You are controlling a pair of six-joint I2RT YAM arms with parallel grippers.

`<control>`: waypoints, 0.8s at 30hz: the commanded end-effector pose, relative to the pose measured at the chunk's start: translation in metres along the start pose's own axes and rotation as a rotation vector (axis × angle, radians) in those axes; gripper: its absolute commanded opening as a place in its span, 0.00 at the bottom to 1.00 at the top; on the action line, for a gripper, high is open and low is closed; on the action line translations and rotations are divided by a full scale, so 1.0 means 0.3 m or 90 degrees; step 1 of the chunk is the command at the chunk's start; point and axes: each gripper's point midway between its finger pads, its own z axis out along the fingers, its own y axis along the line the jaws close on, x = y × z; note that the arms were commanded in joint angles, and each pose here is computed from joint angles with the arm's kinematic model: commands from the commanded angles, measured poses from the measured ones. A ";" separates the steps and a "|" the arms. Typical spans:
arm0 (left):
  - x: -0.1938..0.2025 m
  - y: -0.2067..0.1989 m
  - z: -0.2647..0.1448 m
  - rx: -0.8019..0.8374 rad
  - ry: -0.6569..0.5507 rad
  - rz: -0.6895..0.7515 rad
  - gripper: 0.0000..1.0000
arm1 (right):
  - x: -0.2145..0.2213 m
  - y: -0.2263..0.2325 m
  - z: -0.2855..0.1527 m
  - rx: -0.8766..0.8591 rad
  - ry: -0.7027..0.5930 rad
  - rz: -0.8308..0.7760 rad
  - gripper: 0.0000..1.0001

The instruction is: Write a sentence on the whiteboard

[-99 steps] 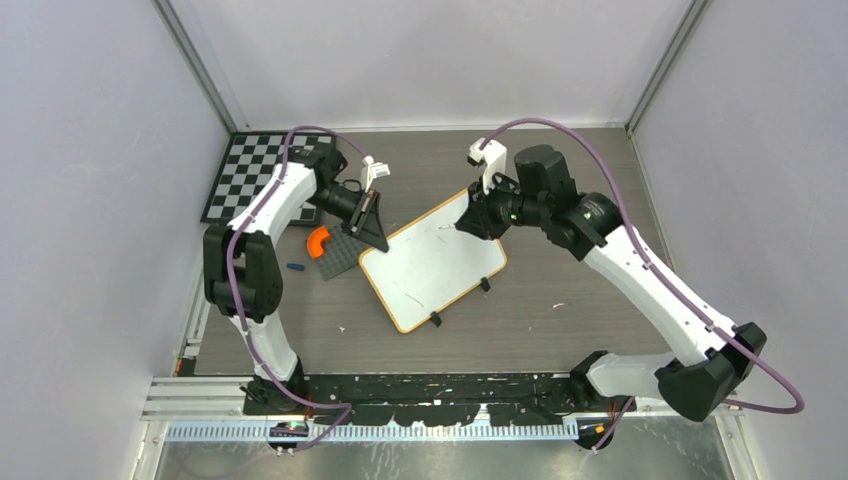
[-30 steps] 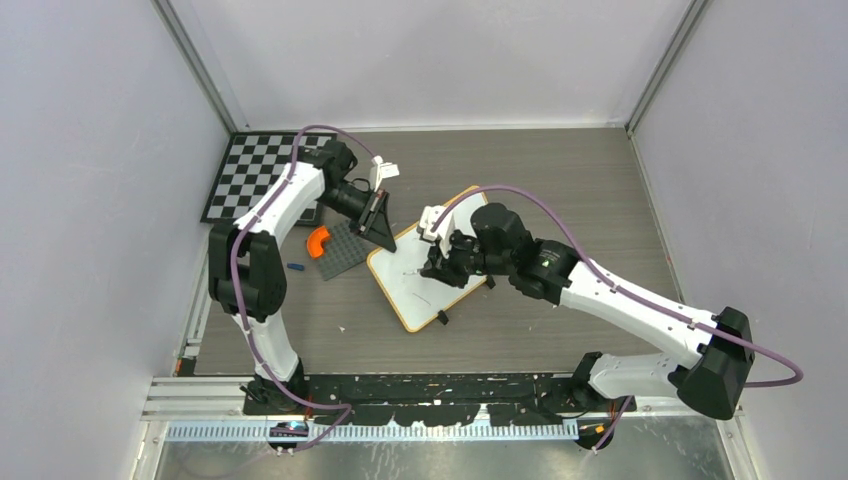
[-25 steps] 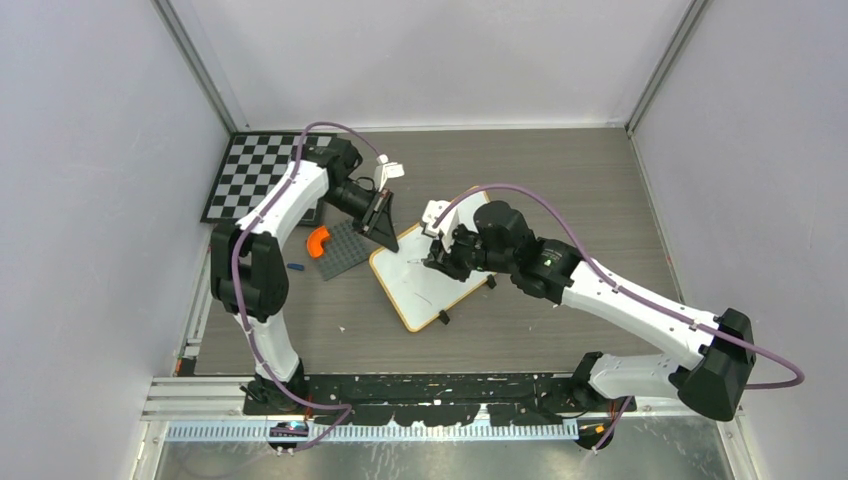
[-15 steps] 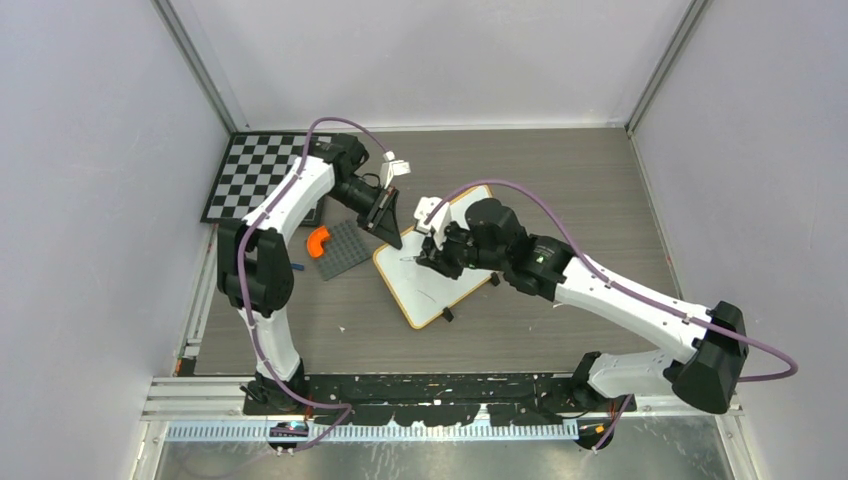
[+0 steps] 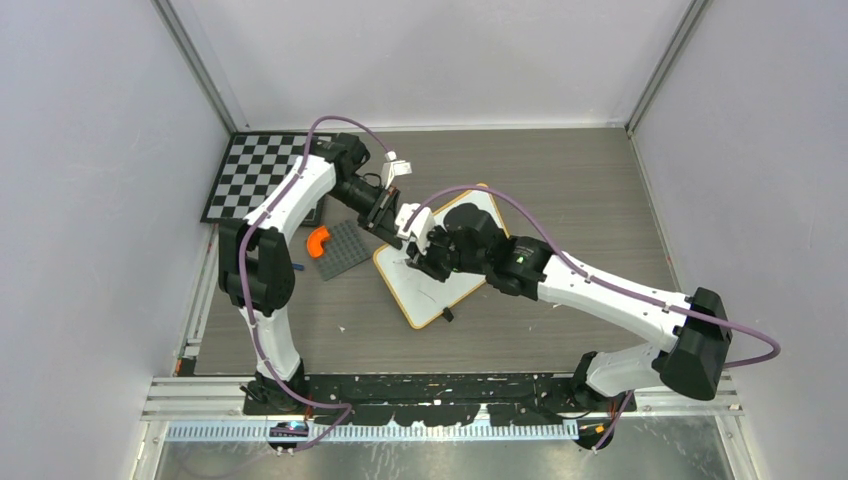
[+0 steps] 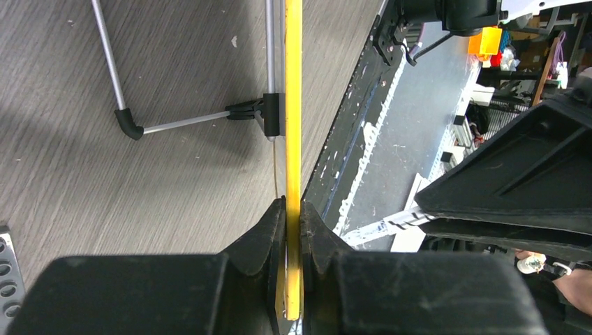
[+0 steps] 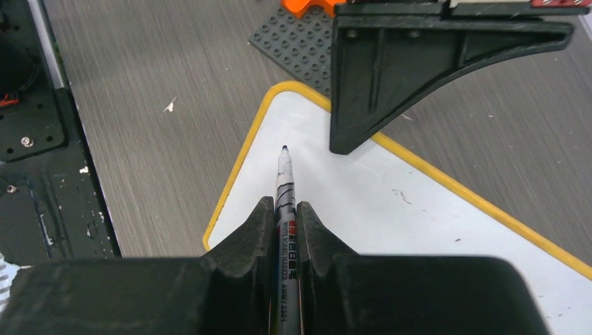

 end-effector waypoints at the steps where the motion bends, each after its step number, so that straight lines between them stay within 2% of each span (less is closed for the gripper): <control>1: -0.026 0.059 0.028 -0.033 0.008 0.037 0.00 | -0.130 -0.049 -0.019 0.040 -0.064 -0.008 0.00; 24: -0.018 0.064 0.033 -0.032 0.011 0.036 0.00 | -0.130 -0.043 0.048 0.023 -0.042 0.002 0.00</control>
